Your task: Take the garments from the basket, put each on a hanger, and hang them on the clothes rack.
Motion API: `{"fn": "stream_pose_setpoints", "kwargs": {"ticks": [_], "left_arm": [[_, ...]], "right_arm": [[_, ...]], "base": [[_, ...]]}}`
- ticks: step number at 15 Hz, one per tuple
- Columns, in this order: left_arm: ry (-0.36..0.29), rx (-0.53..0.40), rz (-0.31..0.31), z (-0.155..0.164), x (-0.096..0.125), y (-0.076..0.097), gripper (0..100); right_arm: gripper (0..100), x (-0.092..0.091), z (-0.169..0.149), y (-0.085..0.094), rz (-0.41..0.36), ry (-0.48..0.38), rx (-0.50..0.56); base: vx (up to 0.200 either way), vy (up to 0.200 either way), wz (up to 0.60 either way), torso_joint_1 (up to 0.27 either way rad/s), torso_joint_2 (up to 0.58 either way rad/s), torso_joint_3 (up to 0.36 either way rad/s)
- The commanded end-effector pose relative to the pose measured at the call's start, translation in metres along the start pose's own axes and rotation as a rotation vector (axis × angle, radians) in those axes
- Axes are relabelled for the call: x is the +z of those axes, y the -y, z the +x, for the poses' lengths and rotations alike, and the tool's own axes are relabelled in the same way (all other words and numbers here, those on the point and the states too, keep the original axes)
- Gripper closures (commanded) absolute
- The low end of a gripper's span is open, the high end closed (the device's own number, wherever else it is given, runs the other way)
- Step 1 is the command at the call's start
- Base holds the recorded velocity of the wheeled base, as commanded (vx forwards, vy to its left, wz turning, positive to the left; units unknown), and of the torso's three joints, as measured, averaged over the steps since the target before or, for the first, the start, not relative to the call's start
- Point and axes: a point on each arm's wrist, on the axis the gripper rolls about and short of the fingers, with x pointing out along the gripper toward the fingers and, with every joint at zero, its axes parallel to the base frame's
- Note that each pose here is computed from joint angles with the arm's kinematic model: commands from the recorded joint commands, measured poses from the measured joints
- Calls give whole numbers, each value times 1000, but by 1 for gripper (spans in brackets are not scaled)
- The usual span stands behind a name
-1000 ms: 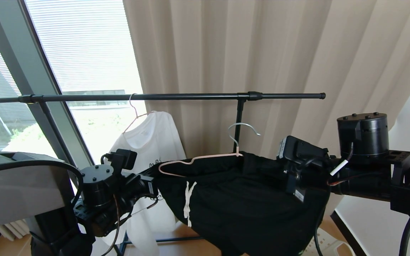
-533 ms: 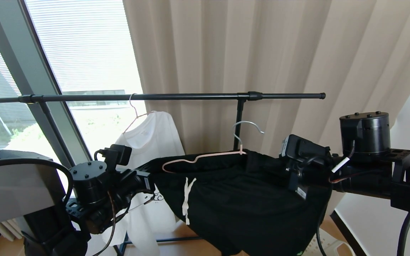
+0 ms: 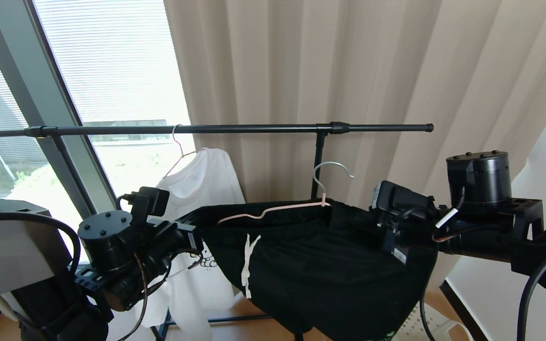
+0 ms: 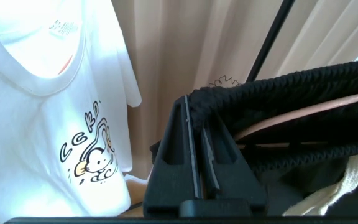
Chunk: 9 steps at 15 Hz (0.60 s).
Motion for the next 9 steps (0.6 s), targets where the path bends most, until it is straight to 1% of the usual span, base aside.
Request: {"fn": "stream_pose_setpoints", "kwargs": {"ticks": [1,2,3,4,9], "left_arm": [[23,-5,-1,-3,7,1,100],[32,-6,-1,-4,9,1,100],[56,-9,-1,-7,16,2,100],[62,-12,-1,-9,20,3,100],[53,-10,6,-11,23,3,100]], "right_arm": [[100,-5,5,1,-5,-26,-5],[100,-6,8,1,-10,-39,-5],[100,-8,11,0,-16,-54,-8],[100,-9,12,0,-14,-57,-5],[100,-12,16,-1,-30,-69,5]], "base": [[0,0,0,0,0,0],[0,0,0,0,0,0],[0,0,0,0,0,0],[0,0,0,0,0,0],[0,0,0,0,0,0]]}}
